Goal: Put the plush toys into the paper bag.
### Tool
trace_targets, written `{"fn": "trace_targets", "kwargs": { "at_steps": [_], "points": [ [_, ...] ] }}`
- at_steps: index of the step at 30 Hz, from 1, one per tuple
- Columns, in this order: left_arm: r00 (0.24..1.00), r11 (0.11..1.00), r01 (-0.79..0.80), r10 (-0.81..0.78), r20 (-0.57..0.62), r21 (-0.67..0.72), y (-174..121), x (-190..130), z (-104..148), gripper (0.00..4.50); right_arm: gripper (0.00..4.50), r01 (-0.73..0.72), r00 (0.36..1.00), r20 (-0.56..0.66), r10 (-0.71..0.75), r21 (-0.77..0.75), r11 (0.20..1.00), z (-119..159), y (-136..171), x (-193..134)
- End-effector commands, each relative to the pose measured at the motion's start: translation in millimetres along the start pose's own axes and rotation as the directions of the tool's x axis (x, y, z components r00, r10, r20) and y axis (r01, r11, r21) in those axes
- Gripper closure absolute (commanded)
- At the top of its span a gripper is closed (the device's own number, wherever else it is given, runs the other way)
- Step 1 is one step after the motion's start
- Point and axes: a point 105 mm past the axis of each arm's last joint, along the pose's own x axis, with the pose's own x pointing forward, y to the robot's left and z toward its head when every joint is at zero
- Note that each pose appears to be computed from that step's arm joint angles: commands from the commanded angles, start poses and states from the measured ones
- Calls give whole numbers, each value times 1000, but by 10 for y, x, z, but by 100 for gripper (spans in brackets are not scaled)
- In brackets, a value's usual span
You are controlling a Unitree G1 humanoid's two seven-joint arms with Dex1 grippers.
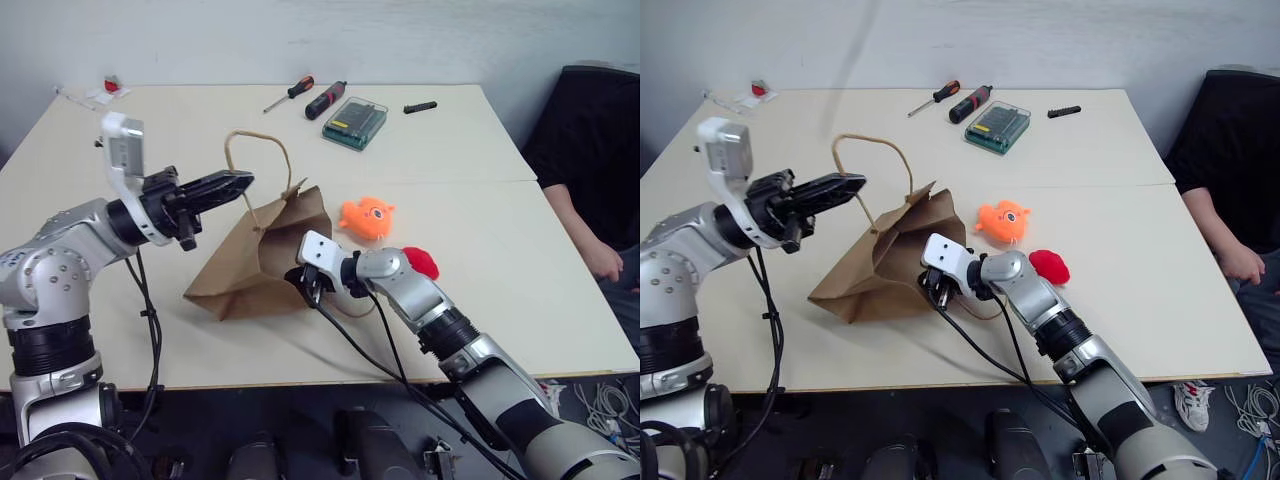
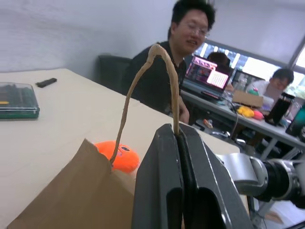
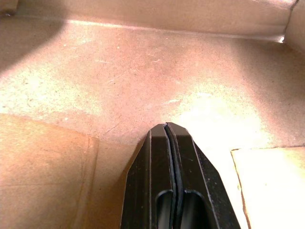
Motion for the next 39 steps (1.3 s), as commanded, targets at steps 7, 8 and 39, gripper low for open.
{"fn": "trace_targets", "kwargs": {
  "at_steps": [7,8,39],
  "points": [
    [999,1000,-7,9,-51,20,-37,108,-107,450,448,-9,994,107,2,66,998,179,18,-195],
    [999,1000,-5,6,-53,17,-35,119,-117,450,448,-27,989,146,17,66,997,271,43,-254],
    [990,999,51,-49,-133,15,-77,151,-249,450,5,524,831,-47,-555,405,750,-146,-835,-1613]
  ]
}}
